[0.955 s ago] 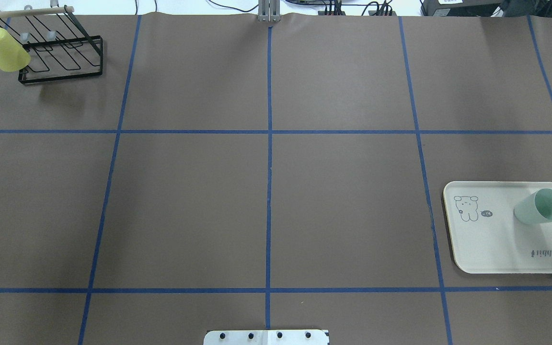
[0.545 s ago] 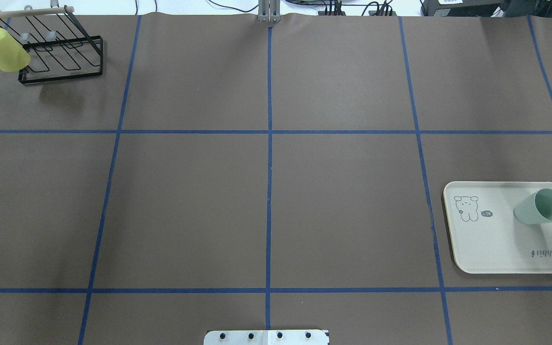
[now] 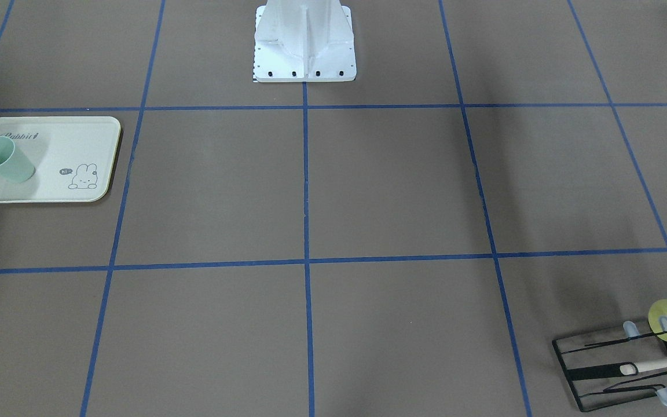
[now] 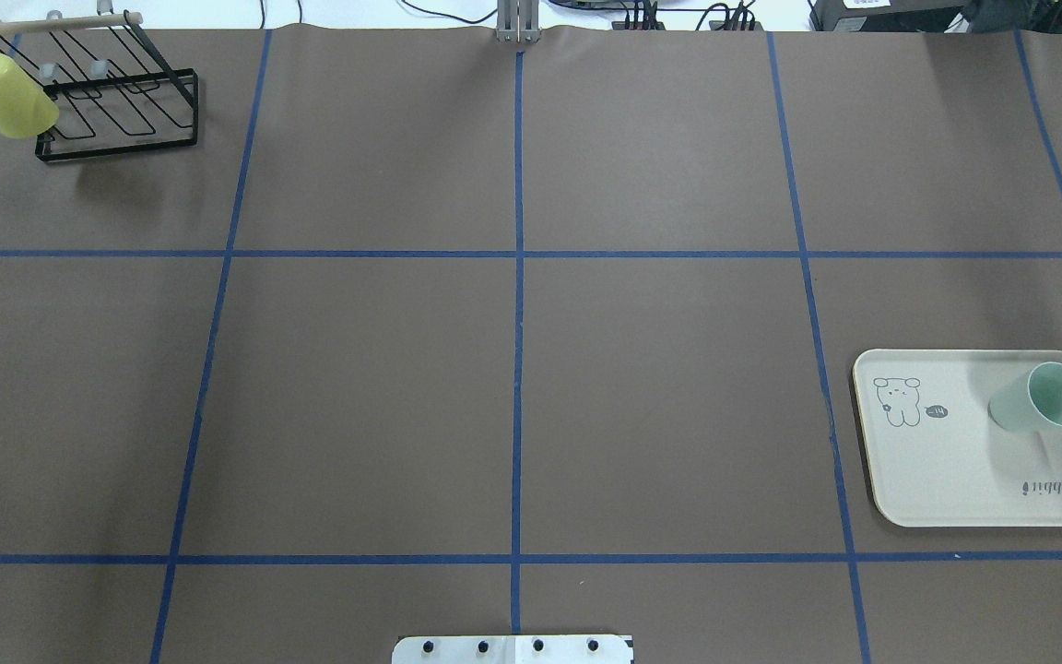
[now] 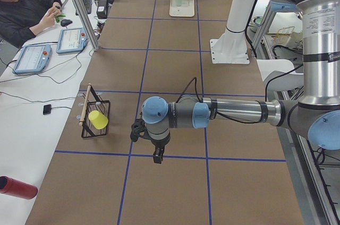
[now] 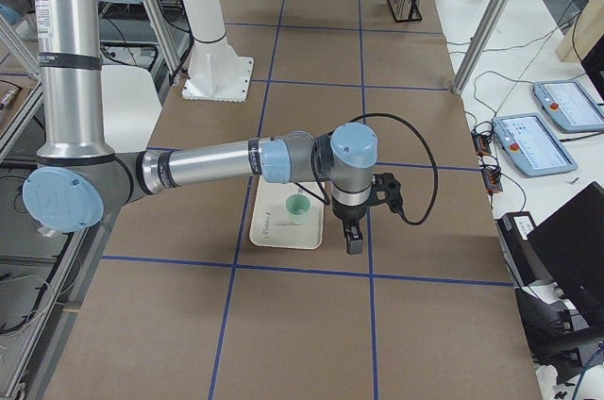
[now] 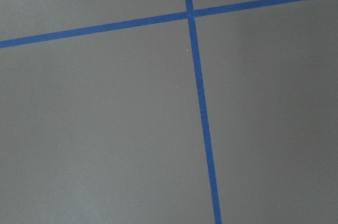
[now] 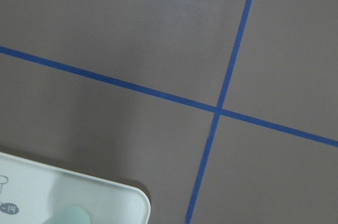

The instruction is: Left arm grabs green cup and hands to right arm on tray

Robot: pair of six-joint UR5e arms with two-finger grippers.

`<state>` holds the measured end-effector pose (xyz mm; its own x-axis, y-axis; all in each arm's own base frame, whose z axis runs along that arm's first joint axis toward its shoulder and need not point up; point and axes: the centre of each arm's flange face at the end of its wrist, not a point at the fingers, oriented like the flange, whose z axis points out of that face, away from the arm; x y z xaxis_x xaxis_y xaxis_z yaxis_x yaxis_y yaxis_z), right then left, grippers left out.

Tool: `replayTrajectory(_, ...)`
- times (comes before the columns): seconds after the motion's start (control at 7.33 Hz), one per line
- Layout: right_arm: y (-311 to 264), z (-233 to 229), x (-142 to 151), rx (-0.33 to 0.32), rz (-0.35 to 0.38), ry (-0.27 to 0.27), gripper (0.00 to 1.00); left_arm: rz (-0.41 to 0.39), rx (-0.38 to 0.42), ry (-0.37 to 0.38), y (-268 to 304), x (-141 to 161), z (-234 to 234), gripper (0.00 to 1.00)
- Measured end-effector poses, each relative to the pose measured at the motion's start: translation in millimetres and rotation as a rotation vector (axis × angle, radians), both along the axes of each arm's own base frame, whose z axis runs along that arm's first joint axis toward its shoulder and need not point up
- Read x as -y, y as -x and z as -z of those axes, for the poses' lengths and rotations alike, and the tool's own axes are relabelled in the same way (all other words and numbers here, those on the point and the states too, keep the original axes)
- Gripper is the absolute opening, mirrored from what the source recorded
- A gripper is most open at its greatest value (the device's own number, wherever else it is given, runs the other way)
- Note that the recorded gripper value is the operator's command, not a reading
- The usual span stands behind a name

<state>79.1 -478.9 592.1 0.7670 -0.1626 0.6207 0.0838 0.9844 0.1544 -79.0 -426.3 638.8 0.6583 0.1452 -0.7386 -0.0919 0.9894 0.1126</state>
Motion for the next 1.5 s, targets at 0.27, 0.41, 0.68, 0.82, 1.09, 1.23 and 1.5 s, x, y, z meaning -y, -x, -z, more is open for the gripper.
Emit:
replayTrajectory(0.27, -4, -19, -17, 0.001, -0.017, 0.043, 1.0, 0.028, -0.052, -0.008, 9, -2, 4, 1.0)
replayTrajectory(0.41, -4, -24, -22, 0.001, -0.022, 0.056, 1.0, 0.031, -0.051, -0.011, 11, -2, 5, 1.0)
replayTrajectory(0.68, -4, -28, -26, 0.0, -0.041, 0.077, 1.0, 0.031, -0.021, -0.016, 13, -2, 6, 1.0)
replayTrajectory(0.82, -4, -28, -27, 0.0, -0.045, 0.081, 1.0, 0.031, -0.009, -0.02, 14, -2, 7, 1.0)
replayTrajectory(1.09, -3, -27, -26, 0.001, -0.047, 0.08, 1.0, 0.032, 0.0, -0.037, 16, -6, 14, 1.0)
replayTrajectory(1.23, -3, -26, -26, 0.001, -0.047, 0.078, 1.0, 0.032, 0.001, -0.044, 17, -12, 17, 1.0)
replayTrajectory(1.5, -3, -25, -26, 0.001, -0.046, 0.075, 1.0, 0.034, 0.002, -0.04, 16, -21, 18, 1.0)
